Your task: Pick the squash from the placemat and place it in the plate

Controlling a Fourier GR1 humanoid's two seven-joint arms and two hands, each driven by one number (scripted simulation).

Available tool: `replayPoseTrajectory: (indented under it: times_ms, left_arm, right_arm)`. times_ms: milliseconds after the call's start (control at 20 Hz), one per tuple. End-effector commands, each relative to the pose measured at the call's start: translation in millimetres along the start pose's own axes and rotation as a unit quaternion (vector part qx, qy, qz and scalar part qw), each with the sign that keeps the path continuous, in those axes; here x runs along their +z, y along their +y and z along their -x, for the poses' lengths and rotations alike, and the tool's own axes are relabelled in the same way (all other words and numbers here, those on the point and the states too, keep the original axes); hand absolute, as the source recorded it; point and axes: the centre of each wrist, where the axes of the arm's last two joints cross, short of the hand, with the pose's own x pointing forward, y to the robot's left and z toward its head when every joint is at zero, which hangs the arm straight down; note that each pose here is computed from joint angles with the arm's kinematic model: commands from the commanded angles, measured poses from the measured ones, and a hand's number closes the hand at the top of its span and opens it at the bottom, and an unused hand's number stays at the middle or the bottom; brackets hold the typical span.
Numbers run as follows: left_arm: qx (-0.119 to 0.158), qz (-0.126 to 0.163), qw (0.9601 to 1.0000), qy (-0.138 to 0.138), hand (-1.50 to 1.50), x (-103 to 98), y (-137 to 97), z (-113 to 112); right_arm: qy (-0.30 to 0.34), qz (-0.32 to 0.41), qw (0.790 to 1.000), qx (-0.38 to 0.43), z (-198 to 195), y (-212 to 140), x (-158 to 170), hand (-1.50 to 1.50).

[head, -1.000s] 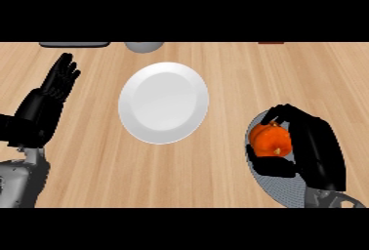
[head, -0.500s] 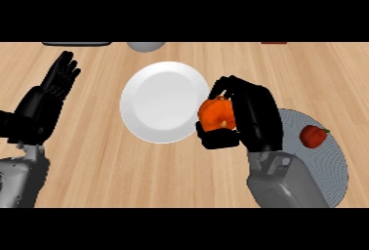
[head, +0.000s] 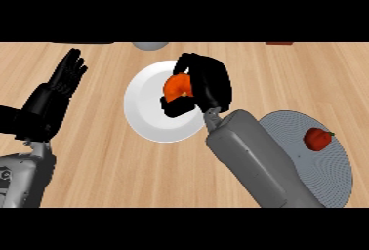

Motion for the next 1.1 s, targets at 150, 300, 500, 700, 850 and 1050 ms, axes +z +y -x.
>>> replayPoseTrajectory:
  times_ms: [150,300,500,700,850,1050]
  left_arm:
    - [0.002,0.009,0.9999,-0.009,0.0,-19.5,-13.0,-19.1]
    - [-0.002,0.016,0.9998,-0.015,0.0,-9.5,-13.4,-10.8]
    - [0.007,0.029,0.9994,-0.02,0.0,-13.4,-15.1,-22.6]
    - [0.006,0.033,0.9993,-0.017,0.0,-21.2,-25.8,-16.7]
    - [0.004,0.033,0.9991,-0.025,0.0,-18.0,-15.3,-20.4]
    - [0.011,0.039,0.999,-0.02,0.0,-23.5,-21.1,-14.6]
  right_arm:
    - [0.029,-0.001,0.999,0.036,3.6,31.9,-41.5,1.5]
    - [0.052,0.006,0.997,0.056,7.7,45.8,-43.3,1.5]
    - [0.06,-0.031,0.996,0.056,18.5,51.0,-49.8,1.5]
    - [0.107,-0.007,0.994,0.002,30.7,52.6,-52.8,-1.5]
    - [0.109,-0.028,0.993,-0.033,40.7,53.9,-53.5,-1.5]
    - [0.074,0.003,0.992,-0.097,42.7,54.9,-49.7,-1.5]
